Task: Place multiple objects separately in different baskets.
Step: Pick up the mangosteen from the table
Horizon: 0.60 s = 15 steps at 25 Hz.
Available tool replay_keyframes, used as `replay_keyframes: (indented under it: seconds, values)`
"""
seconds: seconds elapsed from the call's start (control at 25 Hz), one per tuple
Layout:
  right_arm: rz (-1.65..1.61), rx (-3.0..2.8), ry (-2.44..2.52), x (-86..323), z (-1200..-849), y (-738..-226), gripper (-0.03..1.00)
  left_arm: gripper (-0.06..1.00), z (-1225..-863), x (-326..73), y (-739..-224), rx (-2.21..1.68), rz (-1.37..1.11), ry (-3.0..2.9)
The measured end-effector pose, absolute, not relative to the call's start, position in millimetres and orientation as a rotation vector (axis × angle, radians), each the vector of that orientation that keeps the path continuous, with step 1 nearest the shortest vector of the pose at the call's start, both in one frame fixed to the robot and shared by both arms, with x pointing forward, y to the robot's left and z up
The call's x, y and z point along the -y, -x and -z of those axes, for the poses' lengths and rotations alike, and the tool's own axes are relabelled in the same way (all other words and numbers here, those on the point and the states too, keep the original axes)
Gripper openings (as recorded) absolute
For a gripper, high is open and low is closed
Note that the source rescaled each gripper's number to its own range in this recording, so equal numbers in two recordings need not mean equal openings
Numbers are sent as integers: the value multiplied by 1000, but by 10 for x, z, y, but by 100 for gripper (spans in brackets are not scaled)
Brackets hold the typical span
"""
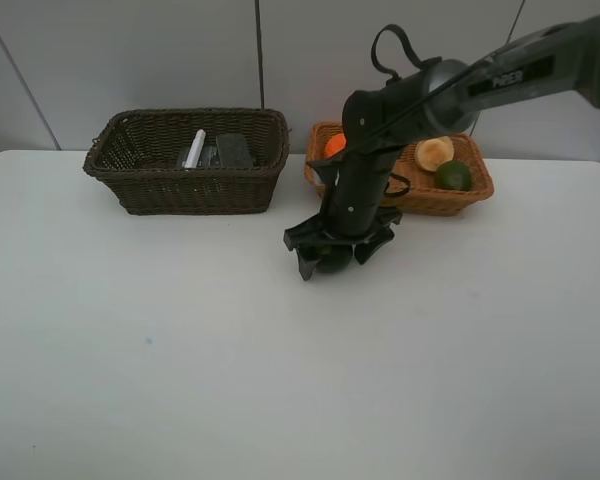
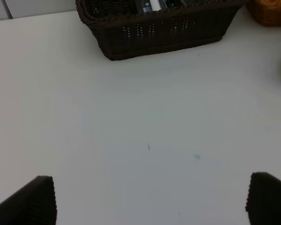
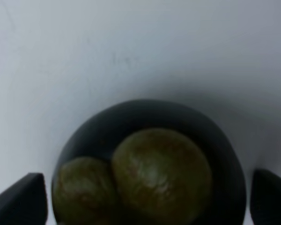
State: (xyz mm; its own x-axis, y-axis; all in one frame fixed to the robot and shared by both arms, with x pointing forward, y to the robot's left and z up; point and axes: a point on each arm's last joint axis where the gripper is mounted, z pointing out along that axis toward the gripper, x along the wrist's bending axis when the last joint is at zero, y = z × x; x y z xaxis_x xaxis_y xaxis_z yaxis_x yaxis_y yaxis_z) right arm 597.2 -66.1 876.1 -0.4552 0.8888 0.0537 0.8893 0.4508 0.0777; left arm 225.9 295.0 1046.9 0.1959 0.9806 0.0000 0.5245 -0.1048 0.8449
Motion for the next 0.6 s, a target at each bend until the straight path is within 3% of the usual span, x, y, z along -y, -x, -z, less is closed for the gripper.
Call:
replay_keyframes:
  seconds: [0.08,0.48,0.6]
  values:
    - [147,2673,1636,661,-8757,-5973,18,100,-10469,-2950,-2259,-1423,-783,-1736]
    - [158,2676,1638,660,-8778,-5976,15,100,-10469,-2950,-2259,-1423,-783,-1736]
    - [212,2686,1645,661,-8968,-5973,15,100,-10469,-2950,-2259,-1423,-783,-1736]
